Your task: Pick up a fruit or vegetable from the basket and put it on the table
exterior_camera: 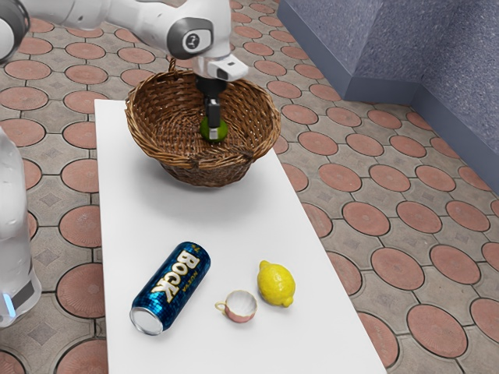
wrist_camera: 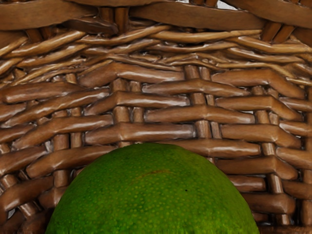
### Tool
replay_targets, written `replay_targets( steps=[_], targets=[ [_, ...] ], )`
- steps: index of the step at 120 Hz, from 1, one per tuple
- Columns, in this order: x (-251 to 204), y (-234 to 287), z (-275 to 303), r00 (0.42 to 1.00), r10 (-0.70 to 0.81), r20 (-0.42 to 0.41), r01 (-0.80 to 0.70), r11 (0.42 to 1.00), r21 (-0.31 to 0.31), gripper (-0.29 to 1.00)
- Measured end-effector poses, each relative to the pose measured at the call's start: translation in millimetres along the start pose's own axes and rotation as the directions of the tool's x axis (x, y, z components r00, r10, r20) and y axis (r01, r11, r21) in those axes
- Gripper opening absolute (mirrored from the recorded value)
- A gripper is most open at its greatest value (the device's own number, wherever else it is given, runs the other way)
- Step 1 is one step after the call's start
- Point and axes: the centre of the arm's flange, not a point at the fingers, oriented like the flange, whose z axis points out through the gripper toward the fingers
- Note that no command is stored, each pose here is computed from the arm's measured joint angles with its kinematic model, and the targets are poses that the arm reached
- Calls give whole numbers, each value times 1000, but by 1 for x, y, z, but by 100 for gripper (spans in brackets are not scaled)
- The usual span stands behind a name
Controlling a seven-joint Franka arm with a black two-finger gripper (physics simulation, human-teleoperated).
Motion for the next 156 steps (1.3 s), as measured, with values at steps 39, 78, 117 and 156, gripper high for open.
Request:
replay_targets(
  steps=[39, 78, 117, 156],
  targets=[
    [-7, -5, 17, 1000, -9, 19, 10, 1000, -14, 67],
    [-3, -2, -3, 998, -14, -58, 15, 1000, 17, 30],
    [71, 215, -115, 892, 361, -272, -346, 933, 104, 31],
    [44, 311, -112, 877, 393, -277, -397, 917, 45, 54]
  ],
)
